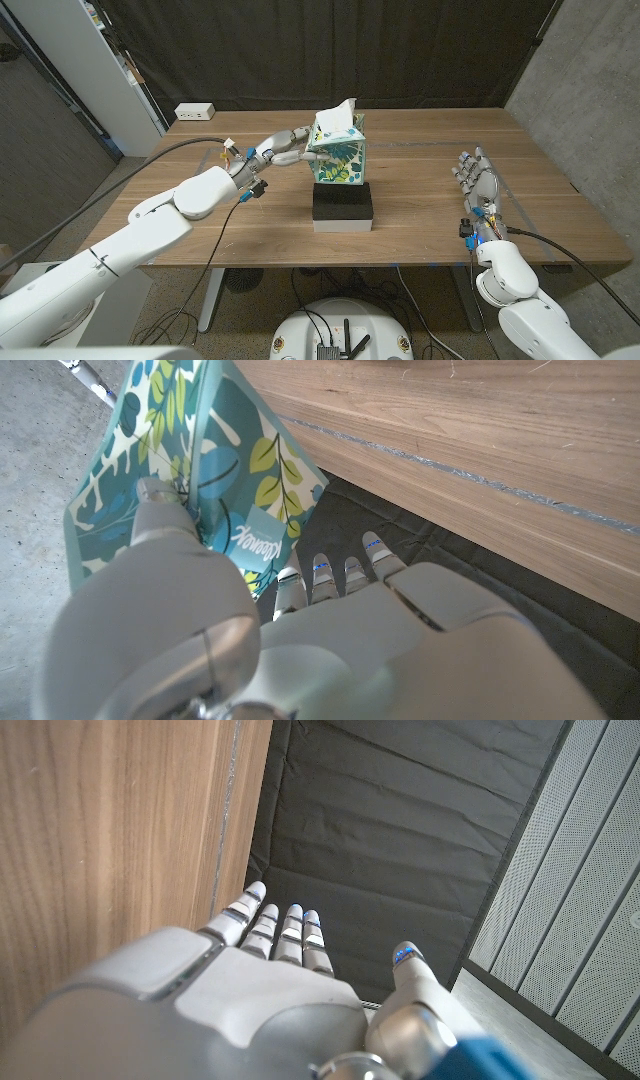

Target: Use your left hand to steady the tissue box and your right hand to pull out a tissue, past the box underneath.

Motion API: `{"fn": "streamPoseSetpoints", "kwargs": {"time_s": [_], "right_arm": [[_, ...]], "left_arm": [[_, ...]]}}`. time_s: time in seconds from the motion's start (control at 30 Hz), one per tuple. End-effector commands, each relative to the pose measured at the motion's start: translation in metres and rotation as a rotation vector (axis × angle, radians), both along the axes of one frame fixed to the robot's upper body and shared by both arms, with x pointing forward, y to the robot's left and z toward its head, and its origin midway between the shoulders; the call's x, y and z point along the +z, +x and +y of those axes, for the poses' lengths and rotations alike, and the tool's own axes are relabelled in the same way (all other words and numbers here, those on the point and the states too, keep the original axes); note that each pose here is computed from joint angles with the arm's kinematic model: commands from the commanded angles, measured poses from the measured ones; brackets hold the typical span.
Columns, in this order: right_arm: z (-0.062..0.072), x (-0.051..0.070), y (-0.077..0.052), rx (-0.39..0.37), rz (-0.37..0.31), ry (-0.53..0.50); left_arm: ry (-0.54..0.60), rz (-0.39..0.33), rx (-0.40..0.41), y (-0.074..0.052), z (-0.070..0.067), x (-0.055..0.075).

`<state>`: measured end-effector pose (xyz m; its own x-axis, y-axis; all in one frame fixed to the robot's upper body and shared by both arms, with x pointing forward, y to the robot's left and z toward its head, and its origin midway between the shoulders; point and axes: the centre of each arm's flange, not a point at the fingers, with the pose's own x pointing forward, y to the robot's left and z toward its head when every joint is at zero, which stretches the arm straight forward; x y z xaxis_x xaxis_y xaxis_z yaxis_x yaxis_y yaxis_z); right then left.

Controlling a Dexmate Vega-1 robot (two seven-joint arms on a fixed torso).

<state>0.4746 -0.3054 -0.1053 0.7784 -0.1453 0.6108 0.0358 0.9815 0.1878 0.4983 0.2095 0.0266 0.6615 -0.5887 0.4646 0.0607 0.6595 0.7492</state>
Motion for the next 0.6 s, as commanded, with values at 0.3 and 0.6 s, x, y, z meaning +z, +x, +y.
{"fn": "streamPoseSetpoints", "kwargs": {"time_s": [0.3, 0.6], "right_arm": [[0.007, 0.025, -0.022, 0.056, -0.011, 0.030], [0.011, 0.044, -0.039, 0.102, -0.013, 0.036]], "left_arm": [[0.015, 0.004, 0.008, 0.005, -0.004, 0.000], [0.019, 0.007, 0.009, 0.005, -0.005, 0.000]]}}
